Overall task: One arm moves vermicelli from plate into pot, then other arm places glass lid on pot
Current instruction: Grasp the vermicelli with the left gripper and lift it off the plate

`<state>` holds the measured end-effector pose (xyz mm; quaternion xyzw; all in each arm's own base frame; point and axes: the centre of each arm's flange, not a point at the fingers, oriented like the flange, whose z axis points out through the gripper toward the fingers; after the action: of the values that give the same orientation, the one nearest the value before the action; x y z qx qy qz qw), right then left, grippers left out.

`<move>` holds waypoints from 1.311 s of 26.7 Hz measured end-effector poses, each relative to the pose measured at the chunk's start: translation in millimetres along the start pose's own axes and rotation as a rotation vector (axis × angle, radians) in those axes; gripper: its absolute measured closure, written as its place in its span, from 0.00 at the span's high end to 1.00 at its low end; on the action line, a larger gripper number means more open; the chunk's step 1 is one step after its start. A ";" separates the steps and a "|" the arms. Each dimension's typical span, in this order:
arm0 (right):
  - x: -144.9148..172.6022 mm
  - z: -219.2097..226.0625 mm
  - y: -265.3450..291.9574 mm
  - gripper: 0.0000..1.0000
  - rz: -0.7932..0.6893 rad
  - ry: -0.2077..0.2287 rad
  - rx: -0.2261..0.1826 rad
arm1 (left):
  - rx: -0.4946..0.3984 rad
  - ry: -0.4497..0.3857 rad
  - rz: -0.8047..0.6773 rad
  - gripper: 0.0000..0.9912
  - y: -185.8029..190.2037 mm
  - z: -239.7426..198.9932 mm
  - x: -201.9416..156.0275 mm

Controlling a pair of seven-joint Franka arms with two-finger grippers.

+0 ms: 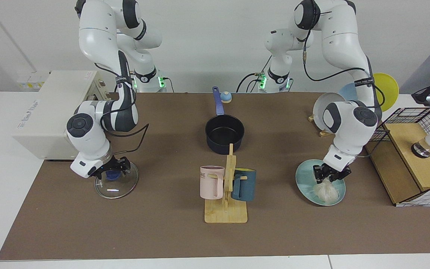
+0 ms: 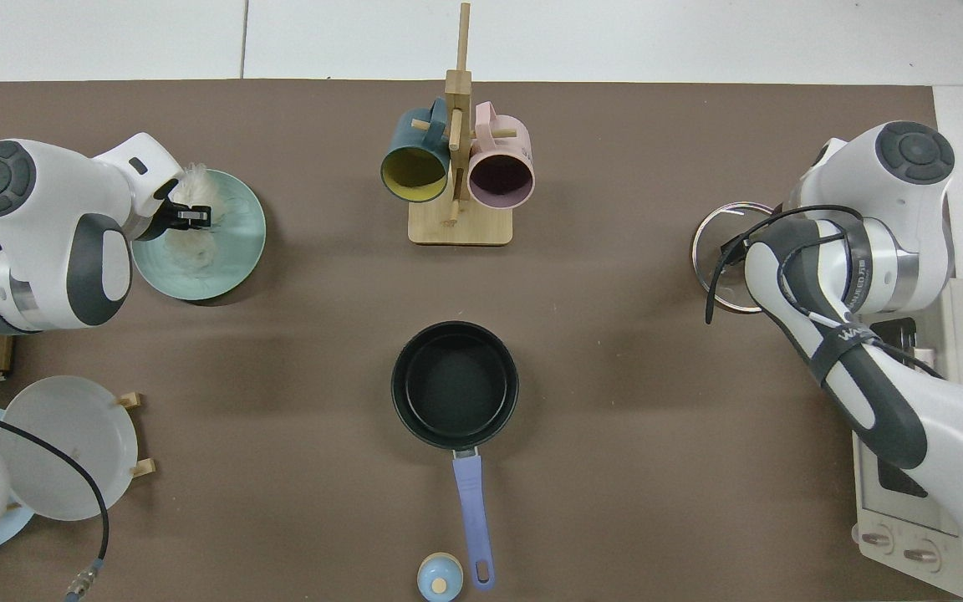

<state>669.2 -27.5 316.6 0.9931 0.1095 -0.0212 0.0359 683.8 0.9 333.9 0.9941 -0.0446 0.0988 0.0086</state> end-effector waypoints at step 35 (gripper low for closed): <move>11.4 7.3 3.6 0.99 0.003 -0.120 0.021 | 0.038 -0.100 0.075 0.39 18.2 -256.8 -82.7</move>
<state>680.8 -29.1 309.1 0.9905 0.1055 -0.0818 0.0319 551.1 -3.4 569.4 0.9954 -0.0804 0.0499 -0.0161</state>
